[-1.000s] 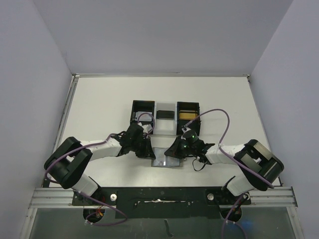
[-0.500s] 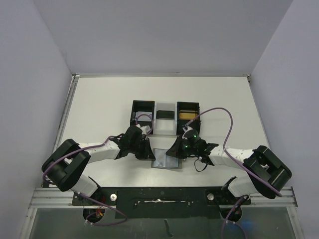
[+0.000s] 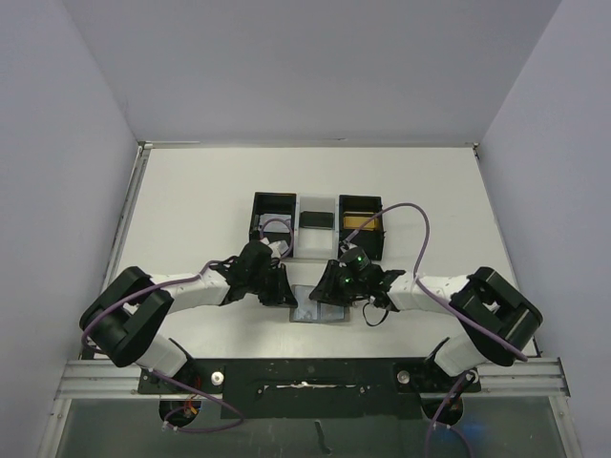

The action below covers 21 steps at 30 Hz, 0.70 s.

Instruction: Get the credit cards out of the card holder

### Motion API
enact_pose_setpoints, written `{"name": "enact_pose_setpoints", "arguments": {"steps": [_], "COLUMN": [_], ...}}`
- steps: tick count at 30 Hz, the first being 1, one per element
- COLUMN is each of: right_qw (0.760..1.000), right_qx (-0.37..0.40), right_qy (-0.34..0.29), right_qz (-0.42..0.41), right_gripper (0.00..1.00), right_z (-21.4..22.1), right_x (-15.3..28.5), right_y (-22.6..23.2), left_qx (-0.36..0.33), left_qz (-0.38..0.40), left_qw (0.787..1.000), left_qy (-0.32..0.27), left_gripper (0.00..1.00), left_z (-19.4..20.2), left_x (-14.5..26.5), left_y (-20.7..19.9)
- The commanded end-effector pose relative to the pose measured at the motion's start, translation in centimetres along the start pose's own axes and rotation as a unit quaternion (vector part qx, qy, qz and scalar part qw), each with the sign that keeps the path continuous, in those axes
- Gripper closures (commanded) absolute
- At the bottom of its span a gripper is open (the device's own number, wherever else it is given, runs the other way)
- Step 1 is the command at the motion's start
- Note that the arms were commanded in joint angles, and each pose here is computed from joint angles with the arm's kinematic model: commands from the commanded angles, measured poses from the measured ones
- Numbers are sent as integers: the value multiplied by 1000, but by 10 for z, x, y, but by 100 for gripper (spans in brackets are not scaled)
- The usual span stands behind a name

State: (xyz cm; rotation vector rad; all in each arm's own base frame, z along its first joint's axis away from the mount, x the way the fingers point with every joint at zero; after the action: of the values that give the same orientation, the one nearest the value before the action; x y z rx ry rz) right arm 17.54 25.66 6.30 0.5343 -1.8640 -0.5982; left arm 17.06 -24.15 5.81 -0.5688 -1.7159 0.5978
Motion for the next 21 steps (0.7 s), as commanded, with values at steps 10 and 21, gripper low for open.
{"name": "enact_pose_setpoints", "arguments": {"steps": [10, 21], "right_qw": [997, 998], "right_qx": [40, 51], "right_qy": [-15, -22], "right_qz": [-71, -30], "right_gripper": [97, 100], "right_z": [-6, -9], "right_x": [0, 15], "right_y": [25, 13], "left_qx": [0, 3], "left_qz": [-12, 2], "left_qw": [1000, 998], "left_qy": [-23, -64], "left_gripper": [100, 69], "left_z": [-4, -17], "left_x": [2, 16], "left_y": [2, -15]}}
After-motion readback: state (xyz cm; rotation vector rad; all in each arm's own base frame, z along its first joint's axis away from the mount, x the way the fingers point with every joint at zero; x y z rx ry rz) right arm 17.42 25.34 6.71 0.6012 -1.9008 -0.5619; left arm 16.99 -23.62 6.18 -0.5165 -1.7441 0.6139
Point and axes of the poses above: each gripper's point midway between its finger pads, its own x axis back along the fingers, its own y axis along the line the jaws close on, z = x × y, the point moved 5 cm from there along x, back along the fingers, and after that the axes turned 6 degrees about x, right-handed, at the moved point
